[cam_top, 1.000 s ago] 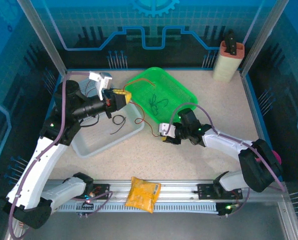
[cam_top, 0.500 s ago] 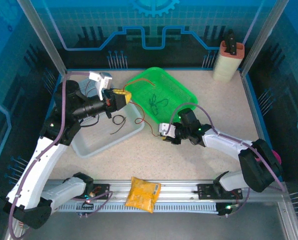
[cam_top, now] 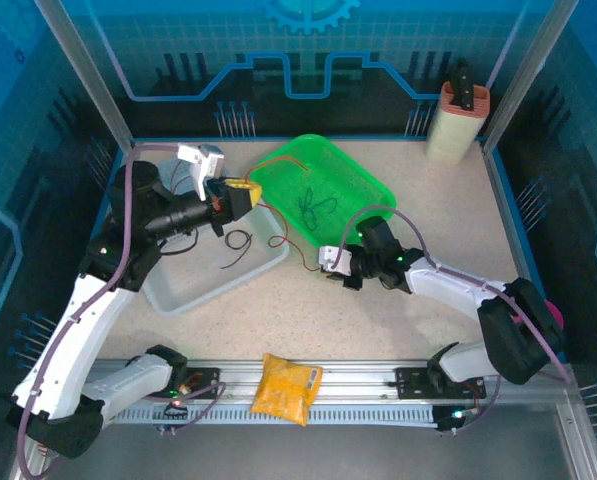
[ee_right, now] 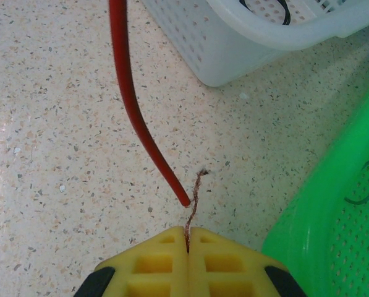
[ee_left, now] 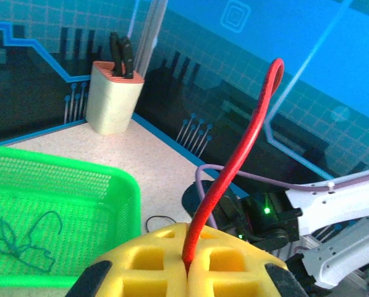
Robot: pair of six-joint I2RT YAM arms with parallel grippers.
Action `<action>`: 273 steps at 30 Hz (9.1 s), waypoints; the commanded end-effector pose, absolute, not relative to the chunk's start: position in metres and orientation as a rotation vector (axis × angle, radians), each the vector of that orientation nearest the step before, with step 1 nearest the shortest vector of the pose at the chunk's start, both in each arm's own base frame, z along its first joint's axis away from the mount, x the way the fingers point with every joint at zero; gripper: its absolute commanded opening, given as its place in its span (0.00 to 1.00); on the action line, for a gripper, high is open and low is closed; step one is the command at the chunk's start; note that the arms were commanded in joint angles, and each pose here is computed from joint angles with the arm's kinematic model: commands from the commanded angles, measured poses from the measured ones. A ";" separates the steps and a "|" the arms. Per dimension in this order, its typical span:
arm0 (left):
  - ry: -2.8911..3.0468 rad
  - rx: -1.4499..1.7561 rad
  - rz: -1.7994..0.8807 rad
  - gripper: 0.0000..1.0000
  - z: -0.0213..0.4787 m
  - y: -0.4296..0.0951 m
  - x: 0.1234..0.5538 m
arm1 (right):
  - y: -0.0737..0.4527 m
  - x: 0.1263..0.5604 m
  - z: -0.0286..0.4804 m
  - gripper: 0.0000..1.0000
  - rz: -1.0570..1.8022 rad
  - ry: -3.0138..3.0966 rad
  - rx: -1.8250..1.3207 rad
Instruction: Untangle the cables
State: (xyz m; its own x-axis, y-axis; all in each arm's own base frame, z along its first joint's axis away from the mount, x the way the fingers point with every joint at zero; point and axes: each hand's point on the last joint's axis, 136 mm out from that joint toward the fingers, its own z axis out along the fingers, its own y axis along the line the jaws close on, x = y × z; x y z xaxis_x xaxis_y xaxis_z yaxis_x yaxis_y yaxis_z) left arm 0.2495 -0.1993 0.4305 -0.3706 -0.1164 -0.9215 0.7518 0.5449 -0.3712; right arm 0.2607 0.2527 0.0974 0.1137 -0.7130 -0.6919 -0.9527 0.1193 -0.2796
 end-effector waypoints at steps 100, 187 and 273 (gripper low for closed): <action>1.587 1.608 -0.862 0.39 0.185 -0.300 0.258 | 0.253 0.220 0.199 0.00 0.759 1.695 -1.504; 1.380 0.318 -0.069 0.00 0.540 -0.068 0.409 | 0.192 0.268 0.190 0.00 0.663 1.854 -0.978; 1.387 1.165 -1.209 0.99 0.265 -0.343 0.272 | 0.189 0.251 0.392 0.00 0.801 1.569 -0.732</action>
